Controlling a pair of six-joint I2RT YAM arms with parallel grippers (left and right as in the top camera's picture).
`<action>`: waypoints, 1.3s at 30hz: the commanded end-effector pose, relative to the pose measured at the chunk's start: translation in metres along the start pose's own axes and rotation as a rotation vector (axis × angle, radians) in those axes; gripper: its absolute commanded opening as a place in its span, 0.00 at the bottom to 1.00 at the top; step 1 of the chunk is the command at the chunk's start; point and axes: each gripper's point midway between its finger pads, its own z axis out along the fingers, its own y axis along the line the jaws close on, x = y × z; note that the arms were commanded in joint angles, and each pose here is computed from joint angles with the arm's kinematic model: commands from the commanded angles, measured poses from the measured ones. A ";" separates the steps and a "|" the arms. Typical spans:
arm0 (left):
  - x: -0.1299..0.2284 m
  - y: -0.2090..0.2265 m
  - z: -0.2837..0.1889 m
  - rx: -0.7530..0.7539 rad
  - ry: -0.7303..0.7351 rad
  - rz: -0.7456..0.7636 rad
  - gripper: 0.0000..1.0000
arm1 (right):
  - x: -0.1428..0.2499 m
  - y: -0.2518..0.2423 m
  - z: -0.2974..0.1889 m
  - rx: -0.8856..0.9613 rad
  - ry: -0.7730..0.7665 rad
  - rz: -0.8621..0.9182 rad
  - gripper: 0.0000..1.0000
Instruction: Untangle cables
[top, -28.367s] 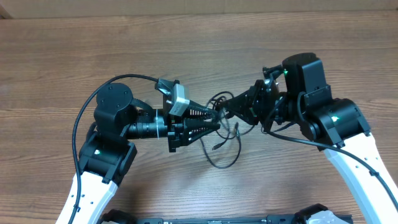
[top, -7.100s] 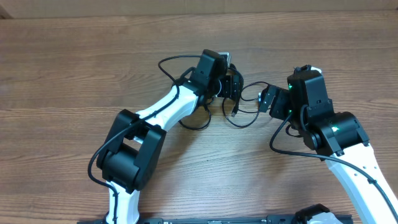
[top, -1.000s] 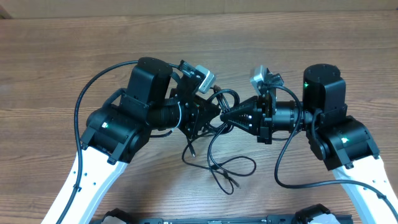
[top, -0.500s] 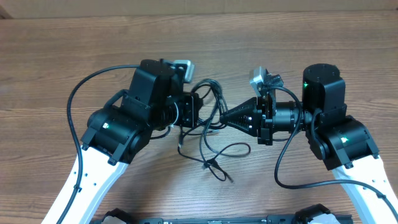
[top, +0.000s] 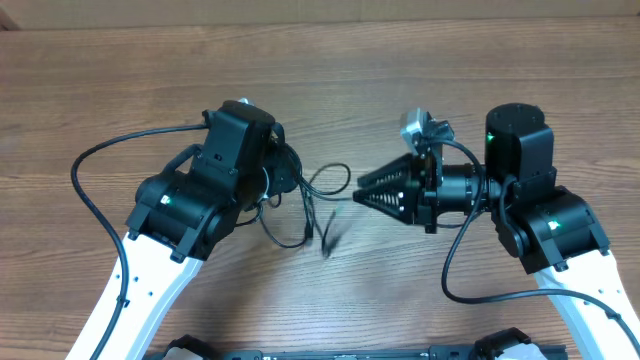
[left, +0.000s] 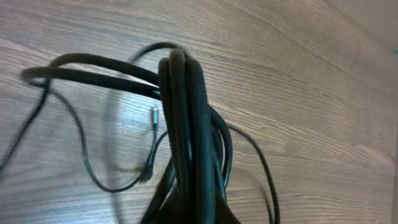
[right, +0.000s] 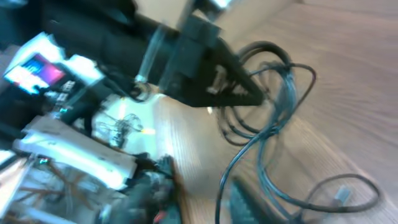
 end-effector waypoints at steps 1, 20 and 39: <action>-0.004 -0.006 -0.008 0.037 -0.015 0.155 0.04 | -0.007 -0.025 -0.007 0.181 -0.020 0.054 0.52; 0.043 -0.087 -0.037 0.591 0.098 0.775 0.04 | 0.012 -0.078 -0.013 0.440 0.019 0.199 0.79; 0.023 -0.073 -0.025 0.444 0.046 0.657 0.04 | 0.026 -0.086 -0.004 0.412 0.075 0.265 0.75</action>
